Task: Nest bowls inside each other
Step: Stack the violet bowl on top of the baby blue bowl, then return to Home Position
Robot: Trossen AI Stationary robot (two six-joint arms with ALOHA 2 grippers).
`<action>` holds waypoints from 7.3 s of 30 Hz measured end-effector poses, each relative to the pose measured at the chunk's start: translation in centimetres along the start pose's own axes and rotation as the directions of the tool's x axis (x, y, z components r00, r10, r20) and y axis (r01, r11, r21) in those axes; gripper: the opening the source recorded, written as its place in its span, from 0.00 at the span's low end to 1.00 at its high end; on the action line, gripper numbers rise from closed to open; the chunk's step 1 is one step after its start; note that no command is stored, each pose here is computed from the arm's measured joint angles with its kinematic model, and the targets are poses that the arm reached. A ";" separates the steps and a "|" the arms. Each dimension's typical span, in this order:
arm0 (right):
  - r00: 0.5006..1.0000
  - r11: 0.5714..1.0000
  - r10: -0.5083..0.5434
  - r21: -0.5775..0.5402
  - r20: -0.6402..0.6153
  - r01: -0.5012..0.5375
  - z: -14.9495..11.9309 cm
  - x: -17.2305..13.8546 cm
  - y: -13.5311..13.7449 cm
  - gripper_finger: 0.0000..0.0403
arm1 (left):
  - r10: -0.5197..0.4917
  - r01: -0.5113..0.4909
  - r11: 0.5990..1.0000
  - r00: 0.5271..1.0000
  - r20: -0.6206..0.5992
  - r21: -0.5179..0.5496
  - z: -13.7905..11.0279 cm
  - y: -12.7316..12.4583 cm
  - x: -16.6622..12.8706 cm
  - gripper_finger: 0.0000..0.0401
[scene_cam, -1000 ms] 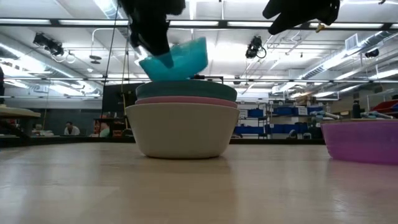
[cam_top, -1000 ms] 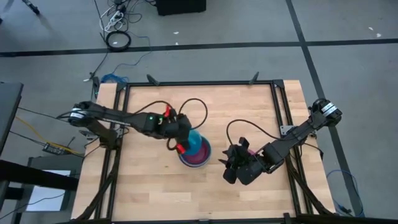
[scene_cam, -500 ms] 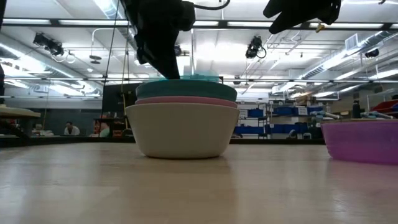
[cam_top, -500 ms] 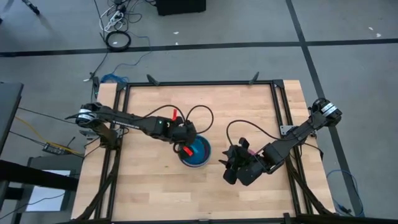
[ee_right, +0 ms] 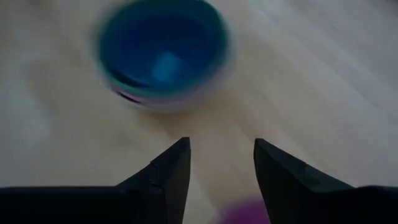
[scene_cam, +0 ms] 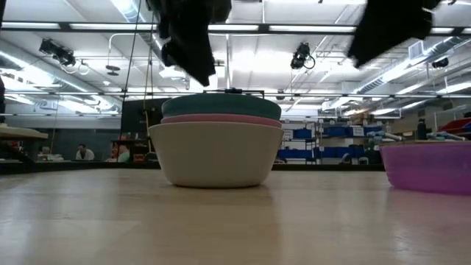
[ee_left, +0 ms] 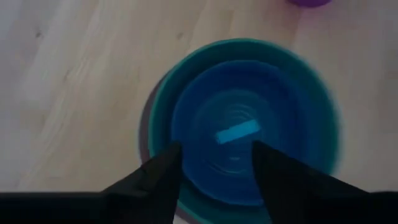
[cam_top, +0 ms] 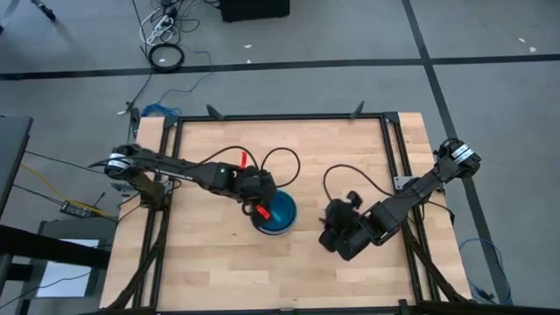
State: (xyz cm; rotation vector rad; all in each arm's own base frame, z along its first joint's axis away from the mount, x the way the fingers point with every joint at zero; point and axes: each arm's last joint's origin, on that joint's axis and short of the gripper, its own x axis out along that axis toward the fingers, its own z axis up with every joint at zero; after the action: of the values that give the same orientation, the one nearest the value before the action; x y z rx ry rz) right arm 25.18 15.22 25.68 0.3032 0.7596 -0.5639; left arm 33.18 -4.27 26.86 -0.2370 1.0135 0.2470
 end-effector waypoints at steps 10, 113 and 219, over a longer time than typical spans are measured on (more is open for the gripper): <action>0.907 0.938 -0.276 0.116 -0.319 0.326 -2.5 -1.2 -3.5 0.40 | 0.012 -0.018 0.994 0.999 0.053 0.110 0.8 -2.7 -4.4 0.50; 0.944 0.950 0.303 0.043 0.133 -0.311 8.8 12.4 -2.5 0.33 | 0.119 -0.205 0.956 0.926 0.357 0.212 1.3 -4.2 -18.1 0.50; 0.490 0.873 0.488 -0.414 0.722 -0.259 -6.0 2.4 -20.6 0.33 | -0.266 0.075 0.963 0.438 0.859 0.259 -21.3 11.5 -2.9 0.51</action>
State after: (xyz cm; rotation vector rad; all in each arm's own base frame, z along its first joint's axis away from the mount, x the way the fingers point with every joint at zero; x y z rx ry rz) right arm 11.21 0.40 18.59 -0.0600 -0.1738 -0.1187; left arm 10.99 -0.20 17.62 -0.0083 -0.0828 0.0537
